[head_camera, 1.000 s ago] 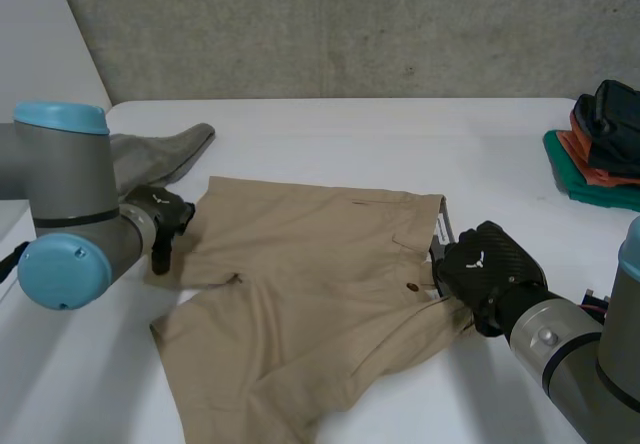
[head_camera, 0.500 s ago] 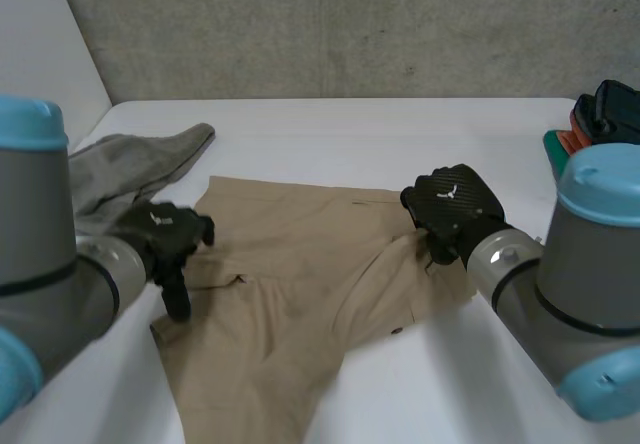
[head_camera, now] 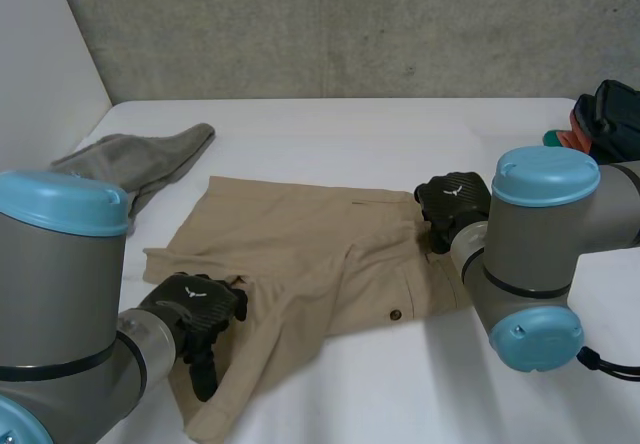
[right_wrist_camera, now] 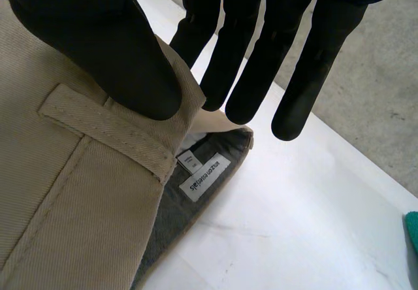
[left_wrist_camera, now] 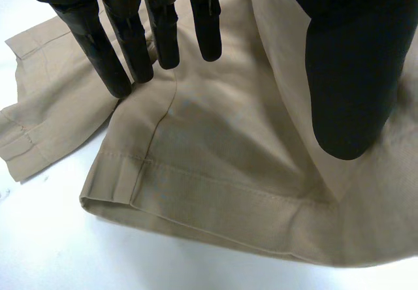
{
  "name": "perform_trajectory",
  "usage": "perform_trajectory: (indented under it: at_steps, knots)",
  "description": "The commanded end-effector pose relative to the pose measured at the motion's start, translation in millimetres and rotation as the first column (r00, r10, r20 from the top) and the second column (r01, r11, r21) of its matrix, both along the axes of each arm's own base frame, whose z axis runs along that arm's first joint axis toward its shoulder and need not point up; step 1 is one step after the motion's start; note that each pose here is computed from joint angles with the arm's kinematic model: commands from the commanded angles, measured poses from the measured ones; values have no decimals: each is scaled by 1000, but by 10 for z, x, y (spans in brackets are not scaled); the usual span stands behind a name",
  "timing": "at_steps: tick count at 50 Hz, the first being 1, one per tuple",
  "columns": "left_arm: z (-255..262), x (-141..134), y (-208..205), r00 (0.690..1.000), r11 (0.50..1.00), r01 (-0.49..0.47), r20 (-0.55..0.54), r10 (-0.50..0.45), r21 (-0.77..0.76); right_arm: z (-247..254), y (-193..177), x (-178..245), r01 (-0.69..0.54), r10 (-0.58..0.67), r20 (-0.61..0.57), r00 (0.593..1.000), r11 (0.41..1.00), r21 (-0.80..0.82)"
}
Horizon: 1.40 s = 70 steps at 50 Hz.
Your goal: Fold the laundry.
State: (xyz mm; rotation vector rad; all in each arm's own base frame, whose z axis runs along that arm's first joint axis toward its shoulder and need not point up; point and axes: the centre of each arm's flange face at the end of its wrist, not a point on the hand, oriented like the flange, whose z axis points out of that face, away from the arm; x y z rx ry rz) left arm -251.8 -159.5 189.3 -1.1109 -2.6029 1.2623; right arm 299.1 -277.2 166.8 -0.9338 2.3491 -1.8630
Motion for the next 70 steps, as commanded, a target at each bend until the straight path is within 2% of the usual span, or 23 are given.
perform_trajectory:
  at_steps: [1, 8, 12, 17, 28, 39, 45, 47, 50, 51, 52, 53, 55, 56, 58, 59, 61, 65, 67, 68, 70]
  knots:
    - [47, 33, 6, 1000, 1000, -12, 6, 12, 7, 34, 12, -14, -3, 3, 1, 1000, 1000, -9]
    - [345, 166, -66, 996, 995, -72, -59, 68, -70, 18, 25, -6, -10, 10, -5, 1000, 1000, -15]
    - [407, 175, 26, 997, 997, -51, -69, 46, -62, 23, 39, 0, -15, 15, -8, 1000, 1000, -18]
    - [357, 166, 168, 997, 999, -42, -60, 42, 0, 29, 54, -2, -18, 17, -12, 1000, 1000, -21]
    - [217, 62, 253, 989, 990, -98, -97, 107, 100, 21, 77, -9, -23, 23, -23, 999, 999, -27]
    - [-77, -61, 158, 988, 980, -147, -30, 152, 131, 75, 83, -40, -15, 15, -12, 1000, 999, -35]
    - [-101, -132, 175, 988, 979, -131, -56, 141, 158, 138, 127, -91, -13, 13, -20, 1000, 999, -37]
    - [-51, -116, 166, 986, 979, -141, -64, 151, 146, 155, 216, -136, -36, 34, -64, 997, 999, -26]
    - [126, -93, 189, 988, 989, -110, -94, 119, 101, 165, 464, -256, -150, 150, -249, 957, 989, 21]
    - [189, -86, 225, 994, 995, -60, -89, 68, 85, 146, 623, -372, -217, 229, -356, 906, 973, 73]
    - [211, -83, 250, 997, 997, -28, -76, 34, 77, 137, 708, -443, -253, 274, -410, 870, 962, 106]
    - [235, -58, 304, 998, 996, 49, -30, -47, 75, 129, 848, -588, -308, 348, -500, 793, 937, 164]
    - [217, -33, 331, 996, 992, 92, 4, -93, 84, 120, 976, -730, -352, 414, -566, 713, 909, 222]
    - [166, 3, 372, 988, 985, 139, 54, -145, 107, 131, 1055, -841, -385, 454, -613, 647, 888, 252]
    - [113, 38, 405, 977, 976, 174, 100, -188, 129, 155, 1070, -906, -414, 462, -655, 598, 878, 241]
    - [89, 55, 426, 971, 972, 189, 123, -206, 139, 165, 1075, -934, -420, 460, -667, 586, 876, 236]
    - [28, 93, 458, 952, 961, 221, 177, -249, 164, 172, 1086, -985, -419, 458, -665, 590, 878, 233]
    - [-10, 89, 450, 942, 958, 233, 206, -266, 168, 182, 1064, -999, -419, 456, -648, 610, 880, 224]
    - [16, 55, 411, 944, 961, 234, 203, -260, 146, 188, 1039, -975, -424, 455, -632, 628, 880, 212]
    - [44, 18, 363, 947, 965, 231, 201, -252, 122, 180, 1000, -953, -417, 449, -606, 656, 886, 204]
    - [83, -10, 292, 951, 972, 218, 203, -232, 92, 191, 949, -912, -411, 436, -582, 687, 893, 183]
